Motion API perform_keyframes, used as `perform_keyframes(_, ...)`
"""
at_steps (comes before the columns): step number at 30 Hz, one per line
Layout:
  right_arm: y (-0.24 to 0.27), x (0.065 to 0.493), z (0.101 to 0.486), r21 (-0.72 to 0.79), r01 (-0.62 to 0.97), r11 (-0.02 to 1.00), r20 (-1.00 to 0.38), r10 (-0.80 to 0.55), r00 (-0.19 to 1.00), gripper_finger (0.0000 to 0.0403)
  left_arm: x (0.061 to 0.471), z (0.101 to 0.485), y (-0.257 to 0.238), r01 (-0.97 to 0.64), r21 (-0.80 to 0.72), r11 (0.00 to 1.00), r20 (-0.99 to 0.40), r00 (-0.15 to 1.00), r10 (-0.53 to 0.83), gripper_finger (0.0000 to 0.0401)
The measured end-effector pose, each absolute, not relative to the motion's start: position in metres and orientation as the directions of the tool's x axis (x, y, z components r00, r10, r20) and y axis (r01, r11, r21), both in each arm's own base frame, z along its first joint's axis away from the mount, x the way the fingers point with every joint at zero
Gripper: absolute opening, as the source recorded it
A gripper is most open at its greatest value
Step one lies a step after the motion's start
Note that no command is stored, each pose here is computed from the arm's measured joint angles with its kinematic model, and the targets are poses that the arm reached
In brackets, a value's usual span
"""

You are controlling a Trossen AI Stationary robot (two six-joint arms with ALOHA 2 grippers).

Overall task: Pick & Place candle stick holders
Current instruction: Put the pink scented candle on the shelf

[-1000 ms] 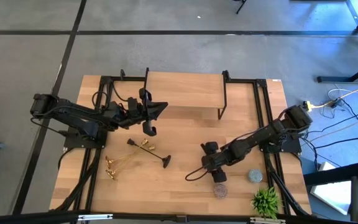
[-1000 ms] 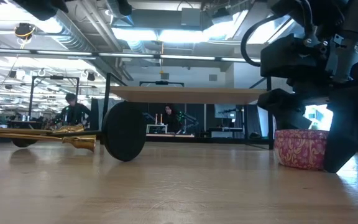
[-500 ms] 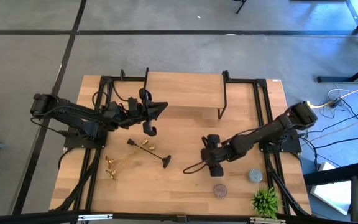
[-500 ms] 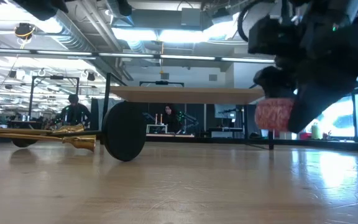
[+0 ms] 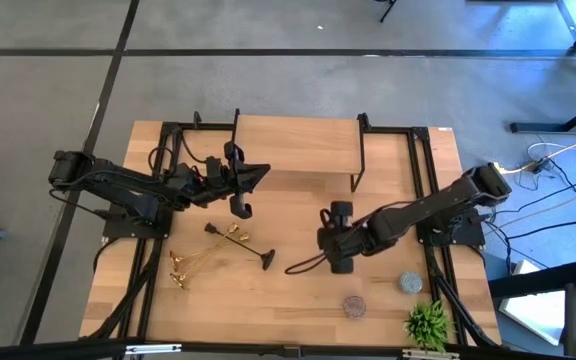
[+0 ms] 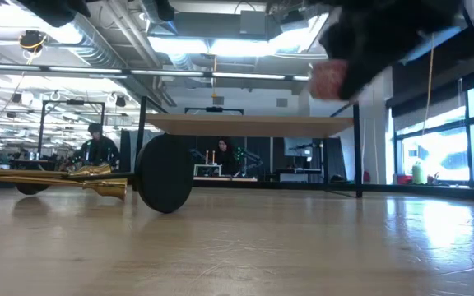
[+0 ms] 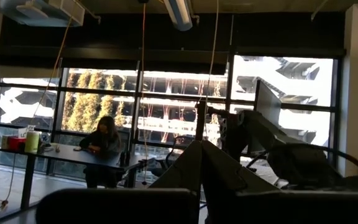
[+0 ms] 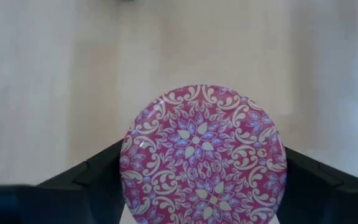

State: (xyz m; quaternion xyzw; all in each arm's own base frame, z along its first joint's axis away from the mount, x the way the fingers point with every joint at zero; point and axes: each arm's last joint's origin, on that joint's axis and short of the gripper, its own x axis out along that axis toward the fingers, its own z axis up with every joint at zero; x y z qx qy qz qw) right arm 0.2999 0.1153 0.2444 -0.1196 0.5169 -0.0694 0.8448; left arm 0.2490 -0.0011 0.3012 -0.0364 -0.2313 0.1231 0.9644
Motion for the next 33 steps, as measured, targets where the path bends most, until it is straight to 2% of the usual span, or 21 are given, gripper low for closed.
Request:
perform_keyframes(8, 0.084, 0.312, 0.283, -0.439, 0.078, 0.895, -0.769, -0.42, 0.483, 0.0307, 0.249, 0.301, -0.001, -0.219, -0.129, 0.967, 0.437, 0.863, 0.254, 0.0004)
perform_keyframes(19, 0.001, 0.303, 0.322, -0.504, 0.181, 0.845, -0.712, -0.525, 0.467, 0.0307, 0.249, 0.301, -0.001, -0.213, -0.133, 0.968, 0.437, 0.864, 0.25, 0.0004)
perform_keyframes(22, -0.027, 0.293, 0.335, -0.483, 0.236, 0.843, -0.701, -0.534, 0.472, 0.0307, 0.249, 0.301, -0.001, -0.213, -0.133, 0.968, 0.437, 0.864, 0.25, 0.0004)
perform_keyframes(27, -0.076, 0.278, 0.349, -0.341, 0.347, 0.874, -0.709, -0.481, 0.515, 0.0307, 0.249, 0.301, -0.001, -0.213, -0.133, 0.968, 0.436, 0.864, 0.25, 0.0004)
perform_keyframes(31, -0.107, 0.27, 0.347, -0.325, 0.432, 0.841, -0.72, -0.517, 0.464, 0.0307, 0.249, 0.301, -0.001, -0.214, -0.133, 0.968, 0.436, 0.864, 0.251, 0.0004)
perform_keyframes(33, -0.119, 0.268, 0.342, -0.274, 0.464, 0.843, -0.745, -0.491, 0.452, 0.0307, 0.249, 0.301, -0.001, -0.218, -0.135, 0.967, 0.436, 0.863, 0.255, 0.0004)
